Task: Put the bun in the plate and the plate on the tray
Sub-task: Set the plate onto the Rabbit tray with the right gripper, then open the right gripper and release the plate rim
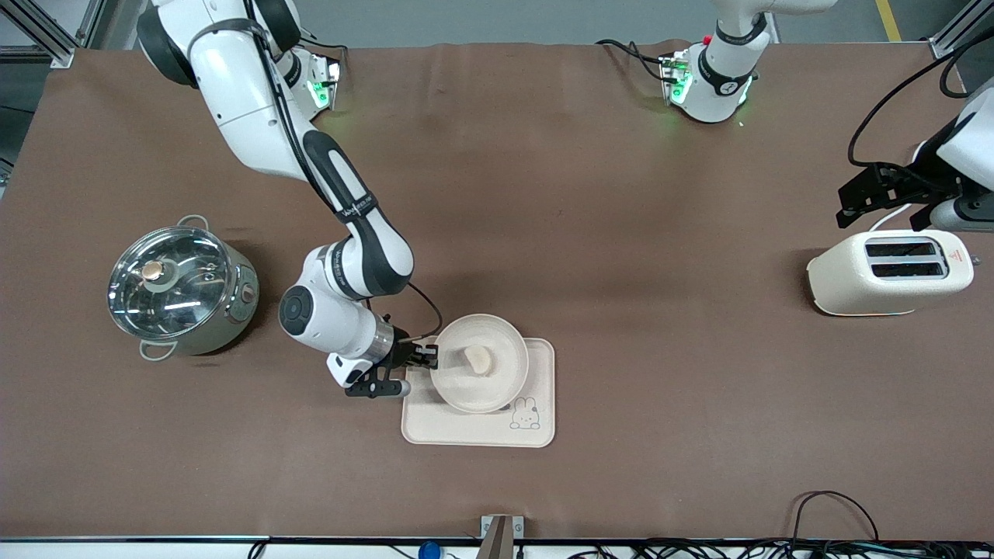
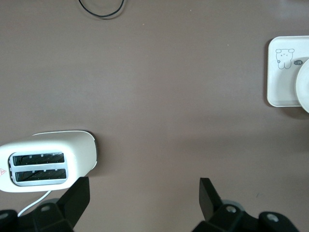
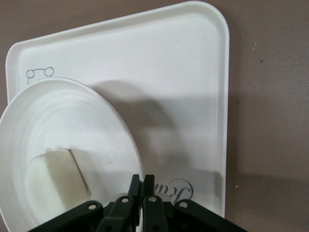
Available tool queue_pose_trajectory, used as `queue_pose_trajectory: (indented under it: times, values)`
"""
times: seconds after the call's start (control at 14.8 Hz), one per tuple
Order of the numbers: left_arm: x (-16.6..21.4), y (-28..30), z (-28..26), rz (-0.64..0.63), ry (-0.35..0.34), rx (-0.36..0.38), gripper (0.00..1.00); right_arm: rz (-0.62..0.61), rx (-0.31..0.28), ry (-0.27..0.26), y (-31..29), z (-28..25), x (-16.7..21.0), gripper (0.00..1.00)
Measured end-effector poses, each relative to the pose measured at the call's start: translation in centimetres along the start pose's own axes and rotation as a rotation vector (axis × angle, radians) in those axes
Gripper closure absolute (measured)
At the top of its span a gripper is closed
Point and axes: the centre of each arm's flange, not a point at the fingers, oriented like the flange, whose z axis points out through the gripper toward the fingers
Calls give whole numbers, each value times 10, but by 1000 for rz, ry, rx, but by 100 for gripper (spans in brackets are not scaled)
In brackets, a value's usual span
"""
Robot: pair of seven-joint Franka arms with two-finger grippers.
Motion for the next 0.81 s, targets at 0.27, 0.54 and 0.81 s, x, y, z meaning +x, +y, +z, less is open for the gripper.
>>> queue_pose_trajectory:
  times: [0.27,0.54,0.81]
  values:
    - [1,-3,0,-6,2,1,0,4,7,19,3,7,13,96]
    - [1,-4,0,-7,3,1,0,12,15,37,6,17,25,96]
    - [1,-4,0,-20,2,1,0,18,17,22,9,19,28,89]
